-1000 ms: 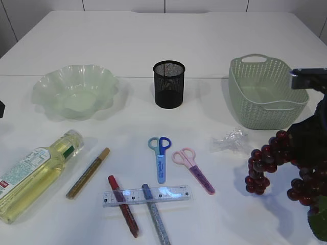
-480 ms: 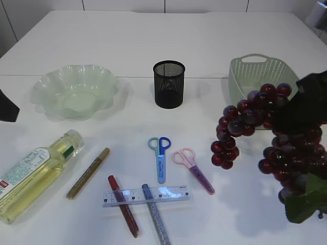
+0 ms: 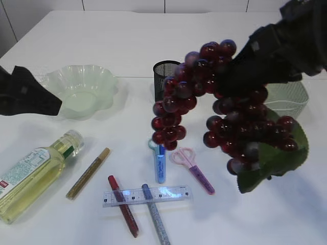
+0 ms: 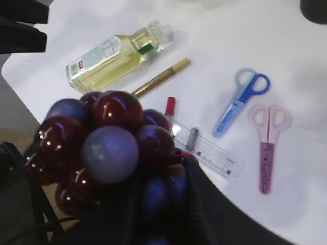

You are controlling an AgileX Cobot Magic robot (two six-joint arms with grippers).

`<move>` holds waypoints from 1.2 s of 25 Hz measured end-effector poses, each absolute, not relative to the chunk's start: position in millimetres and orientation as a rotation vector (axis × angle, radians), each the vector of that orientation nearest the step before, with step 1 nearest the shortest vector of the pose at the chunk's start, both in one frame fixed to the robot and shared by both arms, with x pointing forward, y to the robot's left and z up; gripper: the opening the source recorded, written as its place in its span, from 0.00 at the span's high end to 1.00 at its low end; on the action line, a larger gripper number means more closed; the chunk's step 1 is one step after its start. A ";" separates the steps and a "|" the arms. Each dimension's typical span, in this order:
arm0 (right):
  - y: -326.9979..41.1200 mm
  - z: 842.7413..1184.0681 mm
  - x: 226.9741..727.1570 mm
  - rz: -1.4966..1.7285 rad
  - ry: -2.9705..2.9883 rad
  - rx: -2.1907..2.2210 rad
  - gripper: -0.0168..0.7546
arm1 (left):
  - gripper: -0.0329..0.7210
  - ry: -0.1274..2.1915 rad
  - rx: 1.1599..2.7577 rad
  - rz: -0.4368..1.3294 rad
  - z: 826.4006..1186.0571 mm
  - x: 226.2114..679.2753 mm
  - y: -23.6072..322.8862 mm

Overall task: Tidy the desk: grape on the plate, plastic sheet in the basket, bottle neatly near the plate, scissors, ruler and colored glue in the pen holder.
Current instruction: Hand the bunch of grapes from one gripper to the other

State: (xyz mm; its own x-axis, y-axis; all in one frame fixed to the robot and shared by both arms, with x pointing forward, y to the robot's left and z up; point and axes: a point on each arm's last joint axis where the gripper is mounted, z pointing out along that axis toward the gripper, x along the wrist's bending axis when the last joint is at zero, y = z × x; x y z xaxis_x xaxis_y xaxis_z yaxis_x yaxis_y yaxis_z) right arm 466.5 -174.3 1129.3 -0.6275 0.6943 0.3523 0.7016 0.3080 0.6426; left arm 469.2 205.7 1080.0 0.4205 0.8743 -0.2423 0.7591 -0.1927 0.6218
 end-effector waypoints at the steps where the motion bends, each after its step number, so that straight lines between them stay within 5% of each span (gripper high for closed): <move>1: -167.9 1130.5 467.1 -1.261 -2.543 -1.323 0.74 | 0.32 1.349 1.985 0.199 1083.3 469.1 203.0; 14: -132.9 1120.5 474.1 -1.200 -2.624 -1.176 0.74 | 0.29 0.828 1.932 0.074 1128.9 461.4 173.5; 19: -133.8 1120.4 474.8 -1.194 -2.648 -1.170 0.74 | 0.13 0.705 1.978 0.033 1128.2 458.9 163.3; 30: -133.0 1121.1 475.3 -1.213 -2.681 -1.115 0.74 | 0.10 0.506 2.048 -0.012 1106.1 461.9 122.7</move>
State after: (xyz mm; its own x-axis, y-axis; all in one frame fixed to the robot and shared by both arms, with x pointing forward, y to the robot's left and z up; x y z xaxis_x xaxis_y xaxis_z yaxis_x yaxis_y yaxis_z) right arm 475.3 -133.0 1121.1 -0.7490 0.6057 0.2684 0.6015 0.4518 0.6588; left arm 461.9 122.7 1106.1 0.9128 0.3475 -0.2145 0.3575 -0.4258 0.8312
